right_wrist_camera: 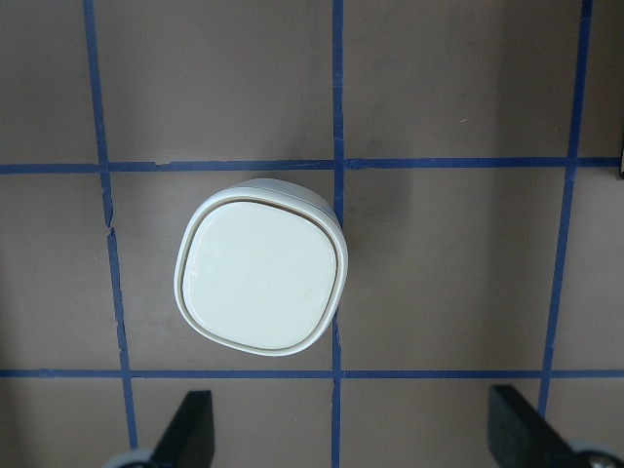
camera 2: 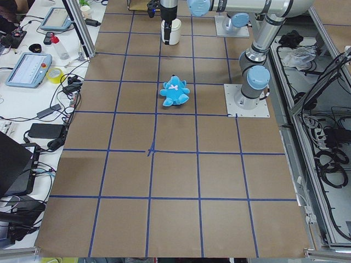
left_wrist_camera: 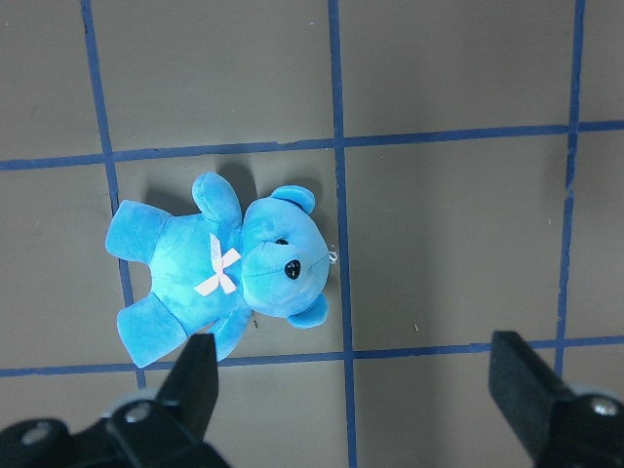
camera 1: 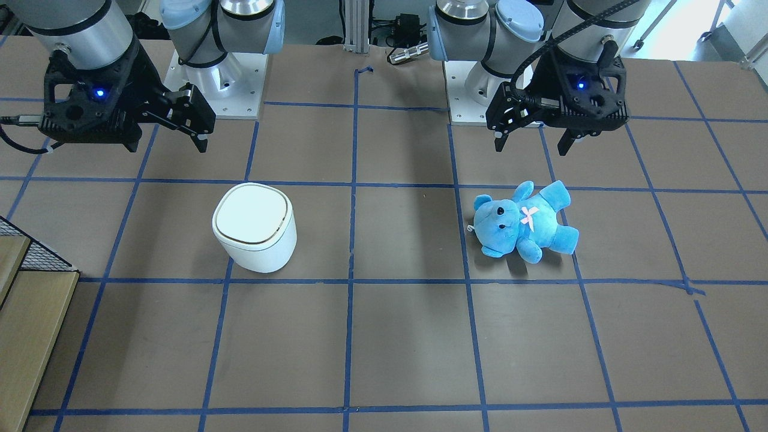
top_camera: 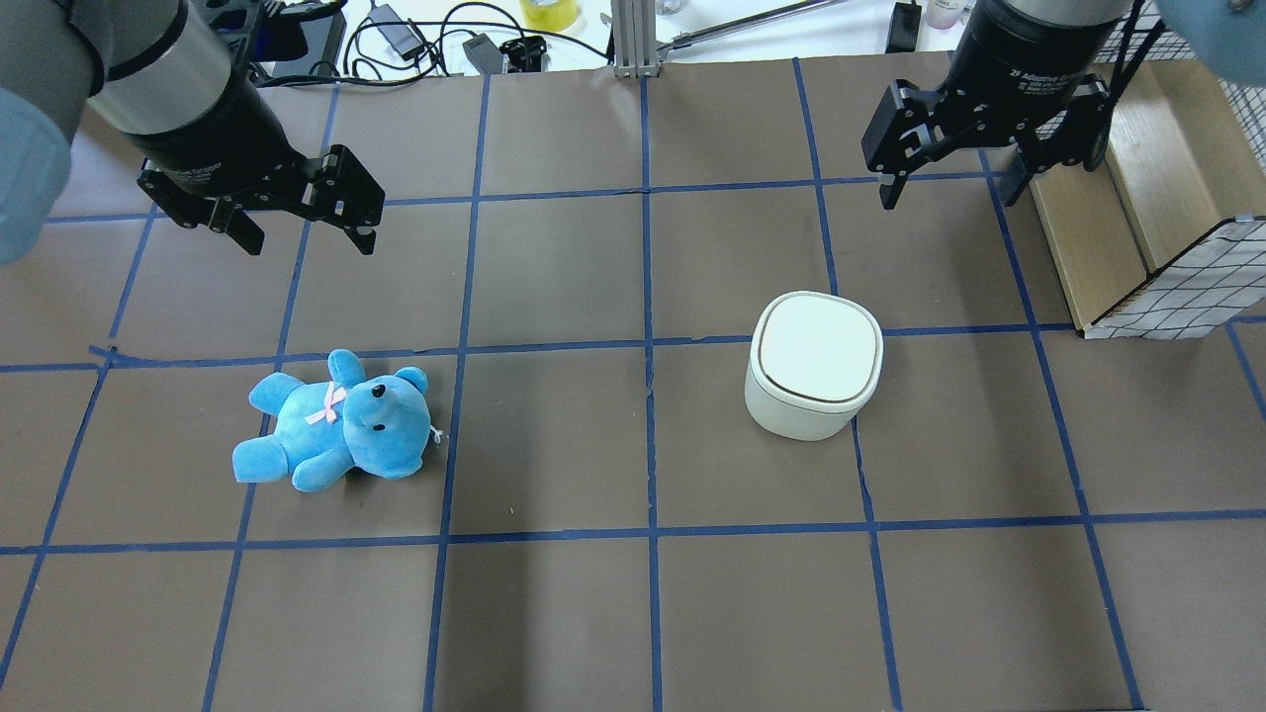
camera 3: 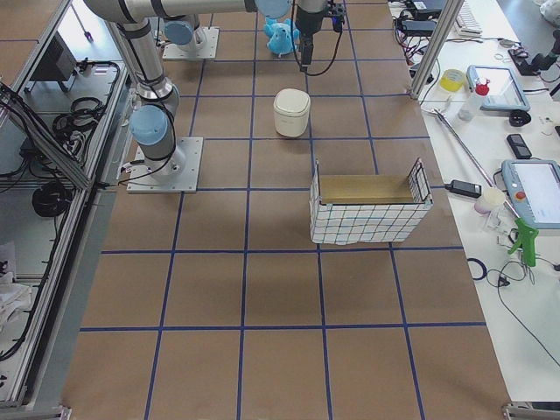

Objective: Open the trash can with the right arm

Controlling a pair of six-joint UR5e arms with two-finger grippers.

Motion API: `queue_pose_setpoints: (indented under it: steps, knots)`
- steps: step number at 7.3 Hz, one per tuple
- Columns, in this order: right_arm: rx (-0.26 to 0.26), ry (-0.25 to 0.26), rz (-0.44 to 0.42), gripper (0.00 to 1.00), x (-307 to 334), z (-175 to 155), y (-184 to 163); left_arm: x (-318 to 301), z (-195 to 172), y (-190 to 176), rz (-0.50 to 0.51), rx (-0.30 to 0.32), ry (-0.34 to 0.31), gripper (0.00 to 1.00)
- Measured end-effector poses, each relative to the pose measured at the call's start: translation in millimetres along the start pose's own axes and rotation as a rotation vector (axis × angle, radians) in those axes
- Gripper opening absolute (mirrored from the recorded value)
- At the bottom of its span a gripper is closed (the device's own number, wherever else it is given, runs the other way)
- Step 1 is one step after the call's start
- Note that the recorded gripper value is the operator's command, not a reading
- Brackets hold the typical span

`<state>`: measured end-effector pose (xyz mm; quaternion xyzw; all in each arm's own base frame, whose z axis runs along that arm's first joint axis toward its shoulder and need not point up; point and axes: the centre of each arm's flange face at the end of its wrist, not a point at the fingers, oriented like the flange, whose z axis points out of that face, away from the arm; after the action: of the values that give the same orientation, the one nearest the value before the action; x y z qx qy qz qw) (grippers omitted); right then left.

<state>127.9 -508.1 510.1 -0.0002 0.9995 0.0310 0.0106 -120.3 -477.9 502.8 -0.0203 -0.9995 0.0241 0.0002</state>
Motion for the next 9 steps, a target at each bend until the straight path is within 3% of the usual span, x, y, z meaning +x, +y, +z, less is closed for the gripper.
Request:
queue_pose_setpoints:
  steps: [2, 3, 4, 5, 7, 9]
  knots:
    - [0.002, -0.01, 0.012, 0.98, -3, -1, 1, 0, 0, 0, 0.0, 0.0, 0.0, 1.0]
    - [0.005, -0.04, 0.051, 0.66, -9, -2, 2, 0, 0, 0, 0.0, 0.0, 0.0, 1.0]
    - [0.006, -0.077, 0.087, 0.2, -18, -2, 3, 0, 0, 0, 0.0, 0.0, 0.001, 1.0]
    - [-0.004, -0.095, 0.091, 0.0, -28, 3, 4, 0, 0, 0, 0.0, 0.0, 0.0, 1.0]
    - [-0.018, -0.102, 0.073, 0.0, -42, 38, 2, 0, 0, 0, 0.0, 0.0, 0.001, 1.0]
    - [0.017, -0.101, 0.064, 0.0, -43, 100, 0, 0, 0, 0, 0.0, 0.0, 0.0, 1.0]
